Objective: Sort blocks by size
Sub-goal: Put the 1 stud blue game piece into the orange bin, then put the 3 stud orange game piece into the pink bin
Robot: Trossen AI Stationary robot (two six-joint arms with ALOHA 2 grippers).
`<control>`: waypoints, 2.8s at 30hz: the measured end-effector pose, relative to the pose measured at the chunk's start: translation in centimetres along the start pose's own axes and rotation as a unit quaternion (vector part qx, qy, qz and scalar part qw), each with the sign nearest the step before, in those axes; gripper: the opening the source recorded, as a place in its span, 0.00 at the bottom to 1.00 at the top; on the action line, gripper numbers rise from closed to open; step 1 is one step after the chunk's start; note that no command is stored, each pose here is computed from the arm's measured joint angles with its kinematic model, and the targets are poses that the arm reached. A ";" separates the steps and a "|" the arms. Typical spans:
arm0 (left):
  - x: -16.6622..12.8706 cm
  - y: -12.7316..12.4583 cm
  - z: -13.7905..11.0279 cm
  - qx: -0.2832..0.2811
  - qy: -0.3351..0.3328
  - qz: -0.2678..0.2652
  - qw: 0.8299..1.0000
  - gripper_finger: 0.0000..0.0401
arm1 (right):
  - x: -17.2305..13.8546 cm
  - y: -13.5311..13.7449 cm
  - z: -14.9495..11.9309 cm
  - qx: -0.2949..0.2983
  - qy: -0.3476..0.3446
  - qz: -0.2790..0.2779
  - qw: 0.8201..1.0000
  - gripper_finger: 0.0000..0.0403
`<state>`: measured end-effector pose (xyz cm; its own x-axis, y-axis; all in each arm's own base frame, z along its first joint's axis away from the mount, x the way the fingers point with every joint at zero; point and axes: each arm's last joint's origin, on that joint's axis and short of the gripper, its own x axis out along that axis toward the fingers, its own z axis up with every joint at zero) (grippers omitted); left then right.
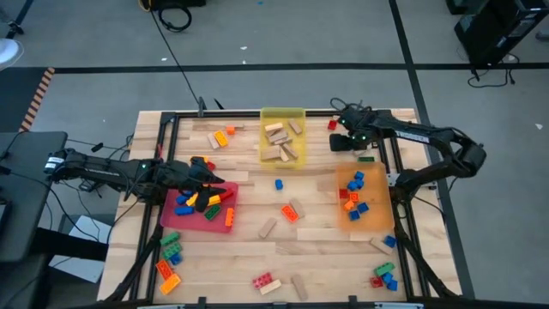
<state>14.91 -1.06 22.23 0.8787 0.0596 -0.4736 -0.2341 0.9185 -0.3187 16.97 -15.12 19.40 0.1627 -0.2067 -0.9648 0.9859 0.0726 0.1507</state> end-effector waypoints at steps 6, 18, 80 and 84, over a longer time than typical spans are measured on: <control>0.0 -0.2 0.4 -0.003 -0.021 -0.010 1.000 0.46 | -5.4 -0.1 -1.2 0.007 -0.018 0.024 1.000 0.39; 0.0 -0.2 0.4 -0.004 -0.021 -0.010 1.000 0.46 | -10.3 -1.4 -10.4 0.044 0.007 0.034 0.998 0.39; 4.3 -3.4 5.8 -0.015 0.163 0.122 0.979 0.46 | -7.4 3.0 -19.2 -0.034 -0.035 -0.027 0.998 0.59; 7.2 -4.6 7.5 -0.006 0.193 0.145 0.970 0.46 | -7.3 2.9 -19.6 -0.050 -0.037 -0.037 0.997 0.58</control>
<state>25.48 -1.94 26.44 0.5549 0.1620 -0.8160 -0.4556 0.8799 -0.1351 17.89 5.73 22.65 0.0962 -0.2861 -0.9533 0.9871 0.1503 0.0545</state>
